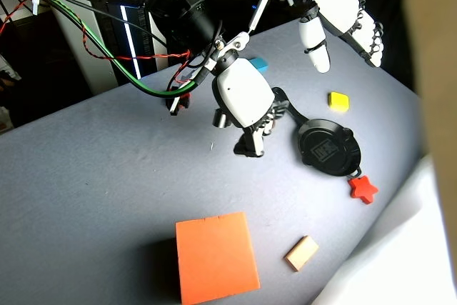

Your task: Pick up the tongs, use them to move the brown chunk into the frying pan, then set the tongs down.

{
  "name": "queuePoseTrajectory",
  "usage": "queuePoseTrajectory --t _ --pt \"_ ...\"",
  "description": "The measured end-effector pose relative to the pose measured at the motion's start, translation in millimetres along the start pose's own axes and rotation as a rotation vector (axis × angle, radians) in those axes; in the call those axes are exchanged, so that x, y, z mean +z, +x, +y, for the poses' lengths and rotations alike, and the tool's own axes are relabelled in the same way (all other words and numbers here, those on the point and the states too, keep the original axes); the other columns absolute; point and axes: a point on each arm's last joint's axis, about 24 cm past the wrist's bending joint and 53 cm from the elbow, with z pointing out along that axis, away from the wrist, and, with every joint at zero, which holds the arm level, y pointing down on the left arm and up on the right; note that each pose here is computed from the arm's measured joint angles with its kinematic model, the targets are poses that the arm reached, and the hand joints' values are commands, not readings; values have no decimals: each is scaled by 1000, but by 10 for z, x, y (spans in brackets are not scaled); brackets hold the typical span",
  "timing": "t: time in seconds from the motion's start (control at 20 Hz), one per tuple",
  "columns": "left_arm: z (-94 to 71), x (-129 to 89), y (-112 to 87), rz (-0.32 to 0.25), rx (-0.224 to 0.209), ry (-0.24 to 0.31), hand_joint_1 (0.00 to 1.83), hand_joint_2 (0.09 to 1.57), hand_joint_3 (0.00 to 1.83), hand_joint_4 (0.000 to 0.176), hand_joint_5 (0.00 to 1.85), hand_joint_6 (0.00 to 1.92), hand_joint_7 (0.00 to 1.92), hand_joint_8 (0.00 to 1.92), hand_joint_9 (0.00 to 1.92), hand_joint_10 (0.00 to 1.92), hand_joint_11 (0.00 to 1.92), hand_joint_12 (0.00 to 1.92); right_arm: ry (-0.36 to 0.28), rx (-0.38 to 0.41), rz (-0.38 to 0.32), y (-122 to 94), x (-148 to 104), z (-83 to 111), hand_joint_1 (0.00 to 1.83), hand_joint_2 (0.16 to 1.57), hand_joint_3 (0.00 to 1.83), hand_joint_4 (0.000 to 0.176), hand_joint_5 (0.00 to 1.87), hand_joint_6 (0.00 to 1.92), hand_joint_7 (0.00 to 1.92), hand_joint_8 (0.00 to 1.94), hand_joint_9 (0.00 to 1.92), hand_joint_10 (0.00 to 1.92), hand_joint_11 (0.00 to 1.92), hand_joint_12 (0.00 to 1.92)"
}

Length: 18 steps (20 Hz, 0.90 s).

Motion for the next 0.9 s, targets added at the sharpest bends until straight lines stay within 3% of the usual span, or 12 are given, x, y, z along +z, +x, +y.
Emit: queuePoseTrajectory --t 0.3,0.6,0.75,0.8,0.9 --pt "-1 0 0 0 0 1 81 1302 0 15 10 2 38 1 17 2 0 206 6 -8 -11 -53 -4 -55 1109 1209 0 0 794 1251 1085 124 890 572 536 1420" --pt "-1 0 1 0 0 0 95 1305 1 6 17 5 32 0 8 2 0 206 -11 -9 -5 -38 -4 -17 1099 1228 1 0 761 1302 1082 112 873 588 523 1443" --pt "-1 0 1 0 0 0 98 1303 0 10 12 2 29 0 9 2 0 208 -19 -8 -2 -36 4 -2 1098 1227 0 0 762 1300 1075 108 871 589 520 1440" --pt "-4 -1 4 1 0 1 67 1299 0 20 10 1 34 1 9 2 0 206 -19 -8 -3 -40 8 -4 1102 1221 0 0 773 1284 1081 109 873 594 529 1442" --pt "1 -1 9 3 0 -1 97 1302 0 9 25 5 43 3 13 2 0 239 -17 -11 -1 -30 10 -13 1100 1224 0 0 765 1294 1080 106 871 599 531 1437"
